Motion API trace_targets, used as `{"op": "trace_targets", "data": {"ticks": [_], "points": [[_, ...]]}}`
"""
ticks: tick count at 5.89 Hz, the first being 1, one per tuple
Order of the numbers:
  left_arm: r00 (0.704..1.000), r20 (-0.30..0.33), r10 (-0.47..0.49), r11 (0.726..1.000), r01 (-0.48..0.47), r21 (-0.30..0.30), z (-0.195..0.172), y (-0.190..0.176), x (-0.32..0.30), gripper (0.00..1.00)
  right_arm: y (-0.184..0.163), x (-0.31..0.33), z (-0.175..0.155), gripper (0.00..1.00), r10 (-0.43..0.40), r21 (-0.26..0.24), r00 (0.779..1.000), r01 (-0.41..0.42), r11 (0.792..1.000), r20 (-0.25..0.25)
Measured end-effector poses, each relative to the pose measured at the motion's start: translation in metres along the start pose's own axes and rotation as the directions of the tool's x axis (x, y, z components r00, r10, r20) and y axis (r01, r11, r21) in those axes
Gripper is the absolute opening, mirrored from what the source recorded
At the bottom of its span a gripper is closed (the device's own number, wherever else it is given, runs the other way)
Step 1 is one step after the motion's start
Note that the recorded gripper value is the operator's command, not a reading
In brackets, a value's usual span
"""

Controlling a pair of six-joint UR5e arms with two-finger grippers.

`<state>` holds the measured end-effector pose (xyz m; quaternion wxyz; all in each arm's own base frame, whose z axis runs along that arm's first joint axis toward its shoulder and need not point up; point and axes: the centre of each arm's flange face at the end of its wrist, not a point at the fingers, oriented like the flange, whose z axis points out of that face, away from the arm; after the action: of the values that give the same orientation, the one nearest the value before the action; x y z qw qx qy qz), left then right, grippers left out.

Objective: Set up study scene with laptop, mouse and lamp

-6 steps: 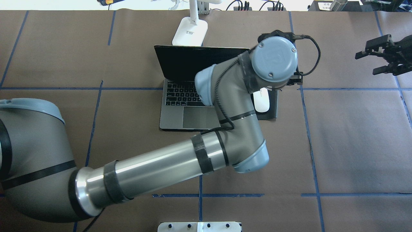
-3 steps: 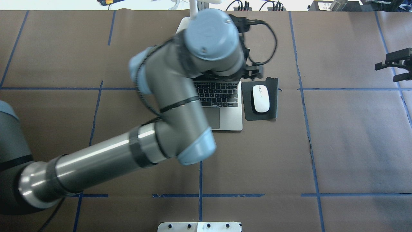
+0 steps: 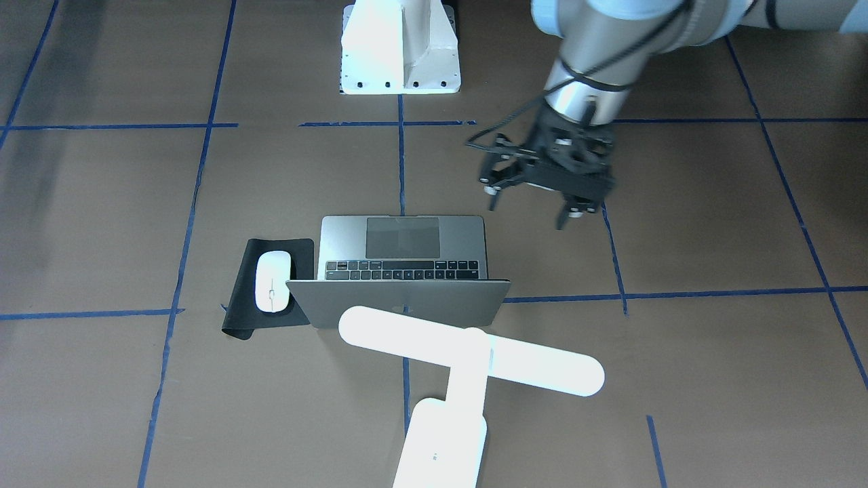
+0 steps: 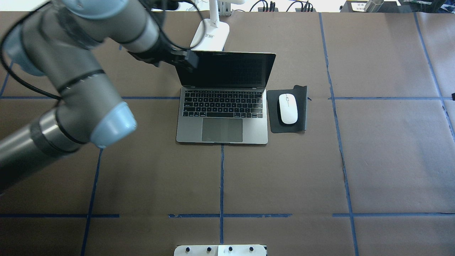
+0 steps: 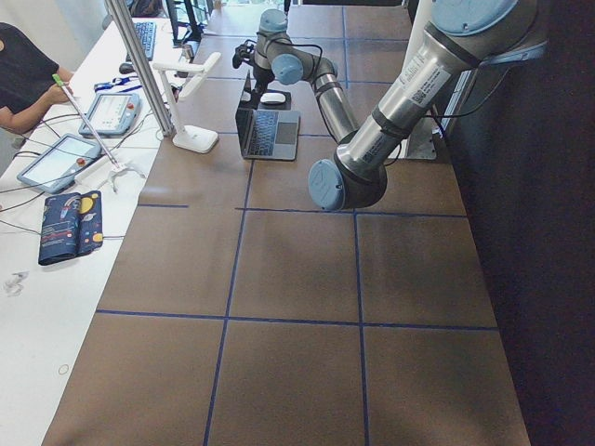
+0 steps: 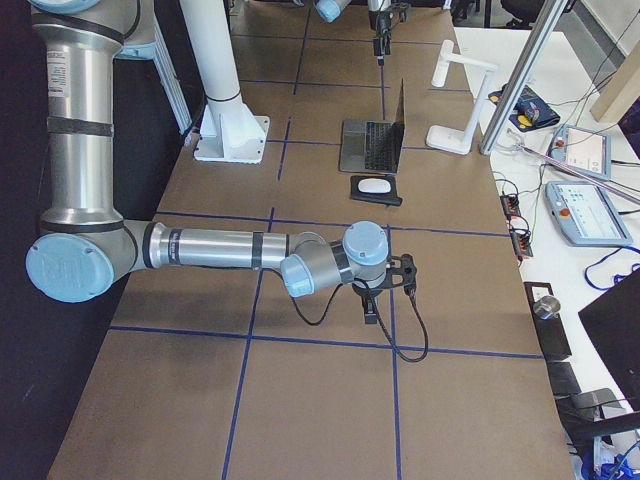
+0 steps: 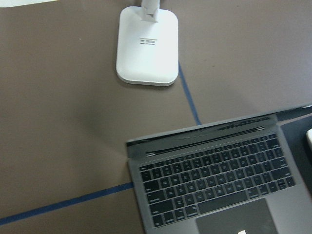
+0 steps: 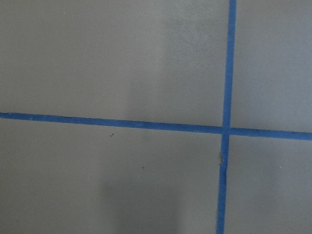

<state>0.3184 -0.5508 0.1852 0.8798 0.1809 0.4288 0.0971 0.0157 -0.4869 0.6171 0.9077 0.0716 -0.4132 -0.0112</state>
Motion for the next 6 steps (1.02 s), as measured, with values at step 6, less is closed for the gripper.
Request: {"op": "trace_targets", "data": {"ticks": [6], "points": [[0.987, 0.160, 0.027, 0.972, 0.011, -0.233, -0.029, 0.128, -0.417, 1.00, 0.026, 0.017, -0.037, 1.00, 0.050, -0.071, 0.998, -0.052, 0.996, -0.023]]}}
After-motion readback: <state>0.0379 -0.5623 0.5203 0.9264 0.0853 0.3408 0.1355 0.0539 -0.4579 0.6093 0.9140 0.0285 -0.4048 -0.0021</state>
